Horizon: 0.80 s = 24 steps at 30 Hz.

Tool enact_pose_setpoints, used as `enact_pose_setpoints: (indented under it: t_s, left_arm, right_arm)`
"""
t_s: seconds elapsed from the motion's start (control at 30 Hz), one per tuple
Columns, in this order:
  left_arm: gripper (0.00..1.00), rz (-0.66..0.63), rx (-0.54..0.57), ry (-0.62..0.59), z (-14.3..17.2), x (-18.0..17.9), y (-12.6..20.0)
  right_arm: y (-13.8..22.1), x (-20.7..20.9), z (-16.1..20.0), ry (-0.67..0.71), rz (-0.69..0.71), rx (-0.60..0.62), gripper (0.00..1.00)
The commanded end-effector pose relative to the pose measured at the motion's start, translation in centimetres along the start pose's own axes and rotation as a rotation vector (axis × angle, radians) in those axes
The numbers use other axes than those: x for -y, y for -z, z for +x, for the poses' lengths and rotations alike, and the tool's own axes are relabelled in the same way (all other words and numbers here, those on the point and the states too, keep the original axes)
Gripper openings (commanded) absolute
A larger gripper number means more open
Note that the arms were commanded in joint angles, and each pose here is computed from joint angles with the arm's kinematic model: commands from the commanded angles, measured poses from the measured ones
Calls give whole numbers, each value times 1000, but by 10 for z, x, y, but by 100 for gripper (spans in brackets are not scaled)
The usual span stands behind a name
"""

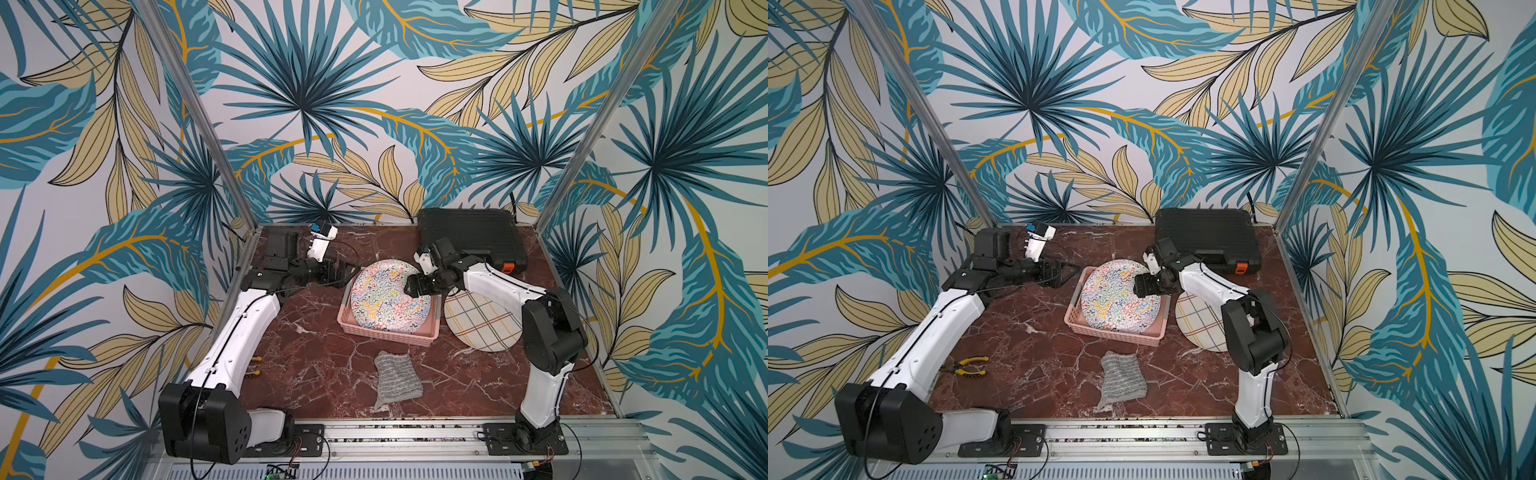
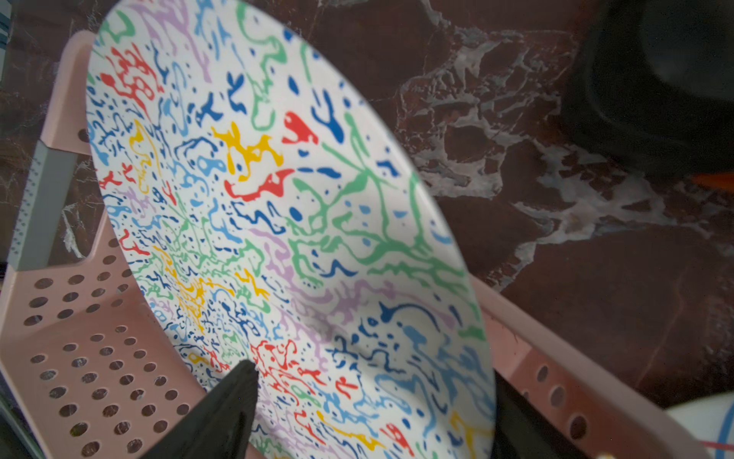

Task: Wipe the wet plate dry
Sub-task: Pick up the plate from the bin.

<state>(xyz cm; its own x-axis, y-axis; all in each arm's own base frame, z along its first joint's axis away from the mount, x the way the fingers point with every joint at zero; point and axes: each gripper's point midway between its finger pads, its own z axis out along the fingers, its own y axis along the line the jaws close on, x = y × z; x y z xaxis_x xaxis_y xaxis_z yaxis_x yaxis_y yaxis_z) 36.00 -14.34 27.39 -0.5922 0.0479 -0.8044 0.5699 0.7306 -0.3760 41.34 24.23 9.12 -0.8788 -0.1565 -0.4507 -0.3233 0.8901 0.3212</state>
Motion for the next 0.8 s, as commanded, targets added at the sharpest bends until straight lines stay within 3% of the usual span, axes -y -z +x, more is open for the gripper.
enact_pose_setpoints:
  t_s: [0.0,0.23,0.4,0.77]
  left_arm:
    - [100,-5,18,-16,-6,-1,3]
    - [100,-3,15,-11,-6,-2,2]
    - [100,-8,16,-13,-6,-3,2]
    - [100,-11,15,-9,-5,-4,0]
  right_arm:
    - [-20,-2,21,-3,-62,-70,82]
    - [-15,-30,14,-15,-235,5,61]
    - [-27,-42,12,-55,-340,15,54]
    - [-12,-50,-3,-101,-450,107,26]
